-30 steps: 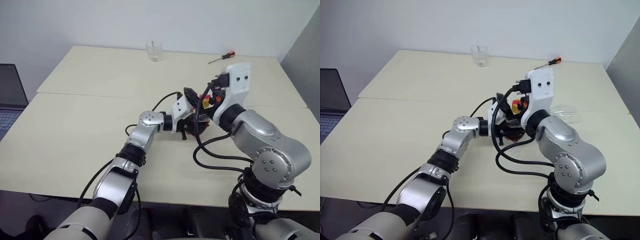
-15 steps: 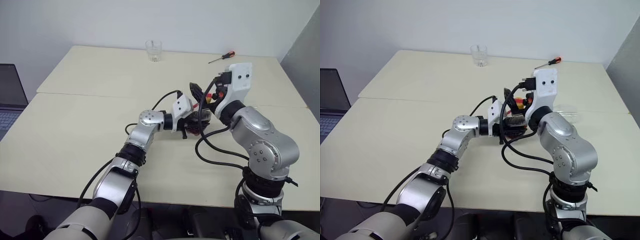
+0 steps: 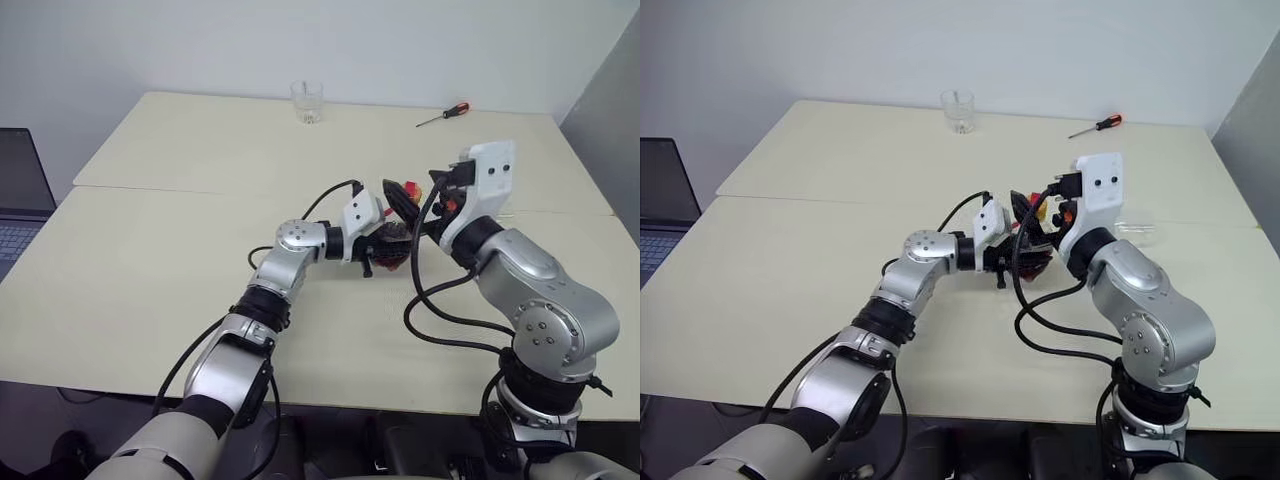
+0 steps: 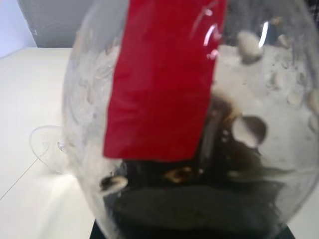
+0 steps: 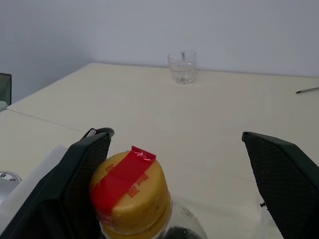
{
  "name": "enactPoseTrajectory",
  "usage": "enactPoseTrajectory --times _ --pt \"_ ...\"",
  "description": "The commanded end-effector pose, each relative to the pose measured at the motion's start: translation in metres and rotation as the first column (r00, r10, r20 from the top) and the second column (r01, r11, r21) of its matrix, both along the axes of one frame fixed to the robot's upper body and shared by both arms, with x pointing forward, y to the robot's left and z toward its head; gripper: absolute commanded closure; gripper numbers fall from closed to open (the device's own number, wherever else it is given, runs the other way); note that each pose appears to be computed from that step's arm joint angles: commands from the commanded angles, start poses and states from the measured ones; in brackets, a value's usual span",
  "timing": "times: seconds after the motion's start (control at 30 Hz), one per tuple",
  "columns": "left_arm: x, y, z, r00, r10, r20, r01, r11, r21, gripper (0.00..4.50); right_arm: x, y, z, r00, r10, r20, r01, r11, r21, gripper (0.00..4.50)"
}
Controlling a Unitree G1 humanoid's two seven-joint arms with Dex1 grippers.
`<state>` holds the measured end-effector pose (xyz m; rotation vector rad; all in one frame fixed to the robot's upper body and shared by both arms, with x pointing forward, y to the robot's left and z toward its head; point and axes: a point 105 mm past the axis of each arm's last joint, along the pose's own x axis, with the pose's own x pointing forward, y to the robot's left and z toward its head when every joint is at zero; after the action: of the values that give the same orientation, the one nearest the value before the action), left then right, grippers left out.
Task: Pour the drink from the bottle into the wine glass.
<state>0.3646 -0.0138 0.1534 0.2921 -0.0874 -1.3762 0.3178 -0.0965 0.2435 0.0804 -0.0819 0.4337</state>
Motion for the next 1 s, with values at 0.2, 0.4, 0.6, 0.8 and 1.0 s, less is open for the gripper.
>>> enactPoseTrajectory --times 0.2,0.4,0.6,0.8,1.0 --pt "0.001 0.0 0.021 0.998 -0.002 0.067 0.006 0.999 -0.049 3.47 -0.014 -0.003 0.009 0.999 0.026 0.045 -0.027 1.0 0.009 0.37" --pt "0.002 0.002 0.021 0.998 0.001 0.067 0.002 0.999 -0.045 3.47 -0.019 -0.001 0.006 0.998 0.057 0.038 -0.057 0.998 0.0 2.32" --pt "0.003 0.002 0.021 0.998 0.003 0.068 0.0 0.999 -0.042 3.47 -0.021 0.001 0.006 0.996 0.079 0.043 -0.078 0.997 -0.009 3.31" --pt "0.002 0.003 0.02 0.998 0.003 0.065 -0.001 0.999 -0.039 3.47 -0.023 -0.012 0.023 0.99 0.083 0.113 -0.086 0.996 0.021 3.31" --pt "0.003 0.006 0.017 0.998 0.01 0.064 -0.008 1.0 -0.03 3.47 -0.017 -0.062 0.031 0.993 -0.05 0.109 0.046 0.998 0.036 3.31"
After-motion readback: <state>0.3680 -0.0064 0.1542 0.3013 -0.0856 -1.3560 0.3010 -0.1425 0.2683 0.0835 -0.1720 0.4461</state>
